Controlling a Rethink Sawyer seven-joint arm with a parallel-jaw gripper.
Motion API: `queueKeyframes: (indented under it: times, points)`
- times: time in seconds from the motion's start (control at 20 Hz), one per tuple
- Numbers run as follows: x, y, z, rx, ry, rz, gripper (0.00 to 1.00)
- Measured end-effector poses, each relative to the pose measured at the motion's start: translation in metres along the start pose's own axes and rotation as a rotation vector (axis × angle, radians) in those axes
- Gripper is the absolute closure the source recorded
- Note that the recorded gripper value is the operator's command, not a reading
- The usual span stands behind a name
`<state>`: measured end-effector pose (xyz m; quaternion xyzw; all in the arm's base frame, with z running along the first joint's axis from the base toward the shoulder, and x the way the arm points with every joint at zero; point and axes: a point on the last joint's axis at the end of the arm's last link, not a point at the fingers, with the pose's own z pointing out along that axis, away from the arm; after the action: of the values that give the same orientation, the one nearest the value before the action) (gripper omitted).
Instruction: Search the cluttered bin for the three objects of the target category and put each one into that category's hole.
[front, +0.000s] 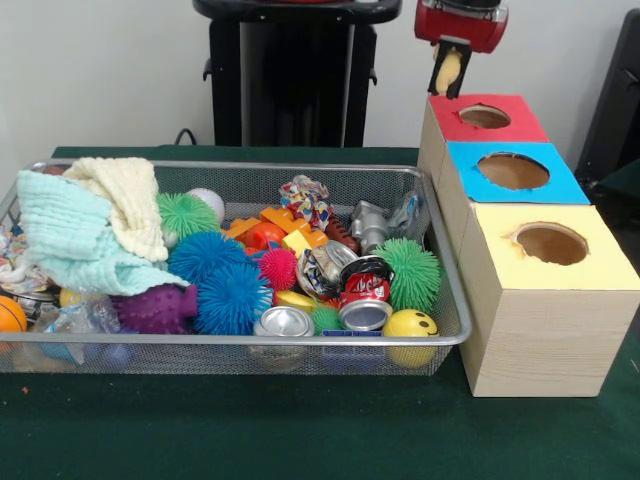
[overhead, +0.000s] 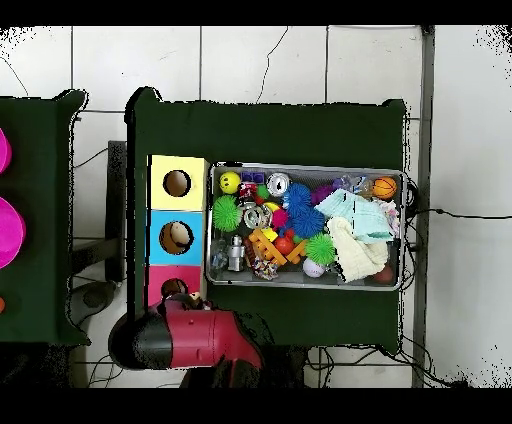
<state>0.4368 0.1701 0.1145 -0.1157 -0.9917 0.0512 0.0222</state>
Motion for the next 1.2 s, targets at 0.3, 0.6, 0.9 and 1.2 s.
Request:
queueKeyframes:
  times: [0.3, 0.6, 0.9, 1.2]
  points:
    - [0.013, 0.013, 0.012, 0.015, 0.032, 0.011, 1.0]
    - [0.029, 0.029, 0.021, 0.029, 0.056, 0.015, 1.0]
    - [0.028, 0.031, 0.021, 0.037, 0.053, 0.051, 1.0]
    - [0.027, 0.031, 0.022, 0.043, 0.054, 0.082, 1.0]
